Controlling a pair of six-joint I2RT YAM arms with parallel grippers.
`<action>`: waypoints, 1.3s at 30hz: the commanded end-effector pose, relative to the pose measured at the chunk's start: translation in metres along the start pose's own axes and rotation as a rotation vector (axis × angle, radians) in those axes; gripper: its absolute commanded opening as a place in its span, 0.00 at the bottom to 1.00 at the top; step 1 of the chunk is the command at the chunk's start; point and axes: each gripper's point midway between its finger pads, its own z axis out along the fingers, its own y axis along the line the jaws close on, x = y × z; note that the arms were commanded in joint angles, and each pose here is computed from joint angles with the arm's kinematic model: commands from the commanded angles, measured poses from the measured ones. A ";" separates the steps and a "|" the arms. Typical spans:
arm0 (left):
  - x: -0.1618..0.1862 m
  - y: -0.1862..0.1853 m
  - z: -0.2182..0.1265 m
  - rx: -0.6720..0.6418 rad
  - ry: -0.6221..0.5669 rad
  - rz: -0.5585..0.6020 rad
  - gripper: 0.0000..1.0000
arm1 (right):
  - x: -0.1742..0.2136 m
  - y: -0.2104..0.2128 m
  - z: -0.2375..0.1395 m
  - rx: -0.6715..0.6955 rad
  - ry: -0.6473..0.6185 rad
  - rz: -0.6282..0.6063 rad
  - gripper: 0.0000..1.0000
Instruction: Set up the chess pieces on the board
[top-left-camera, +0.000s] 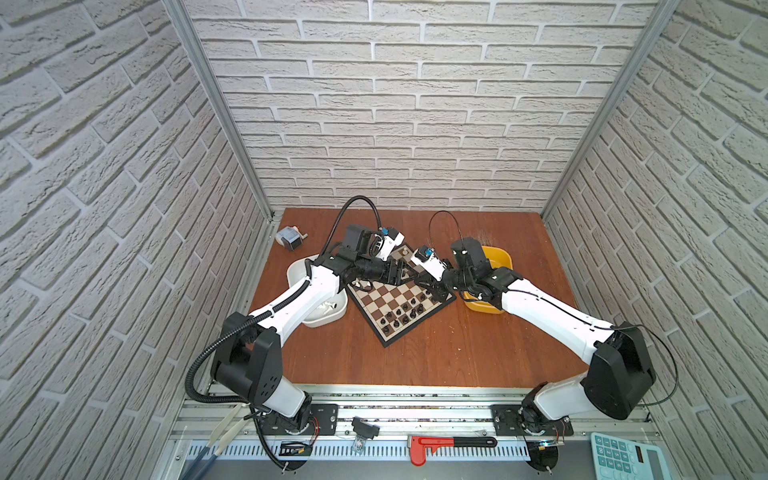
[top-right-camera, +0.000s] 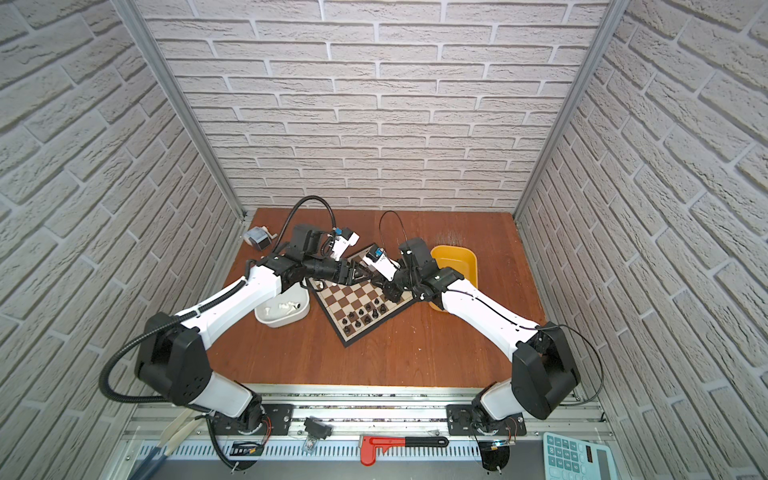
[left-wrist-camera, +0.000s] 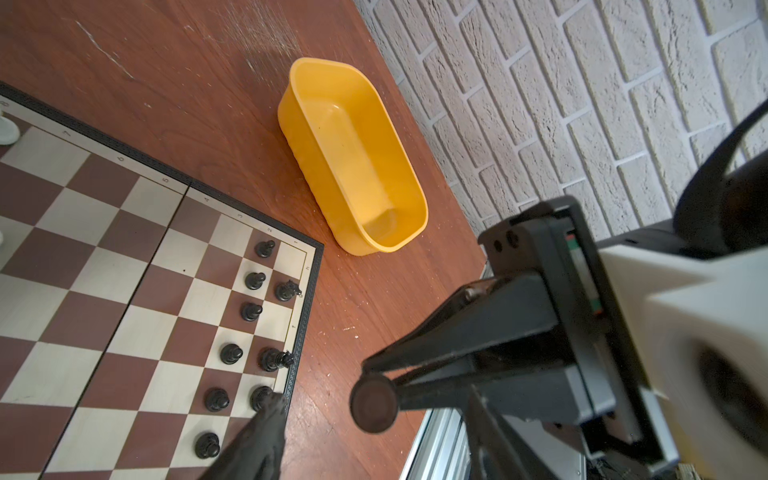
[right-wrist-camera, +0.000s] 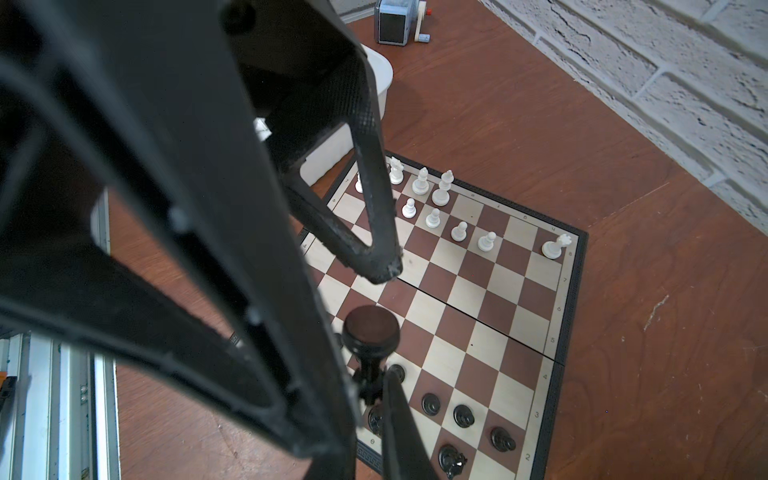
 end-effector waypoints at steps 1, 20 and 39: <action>-0.001 -0.004 0.002 0.014 0.019 0.018 0.62 | -0.016 0.003 -0.007 -0.005 -0.040 -0.024 0.07; -0.004 -0.005 0.007 0.040 0.002 0.006 0.44 | -0.015 0.005 -0.003 -0.024 -0.039 -0.015 0.06; -0.001 -0.008 0.013 0.062 0.011 -0.017 0.26 | -0.015 0.004 0.000 -0.029 -0.039 -0.008 0.06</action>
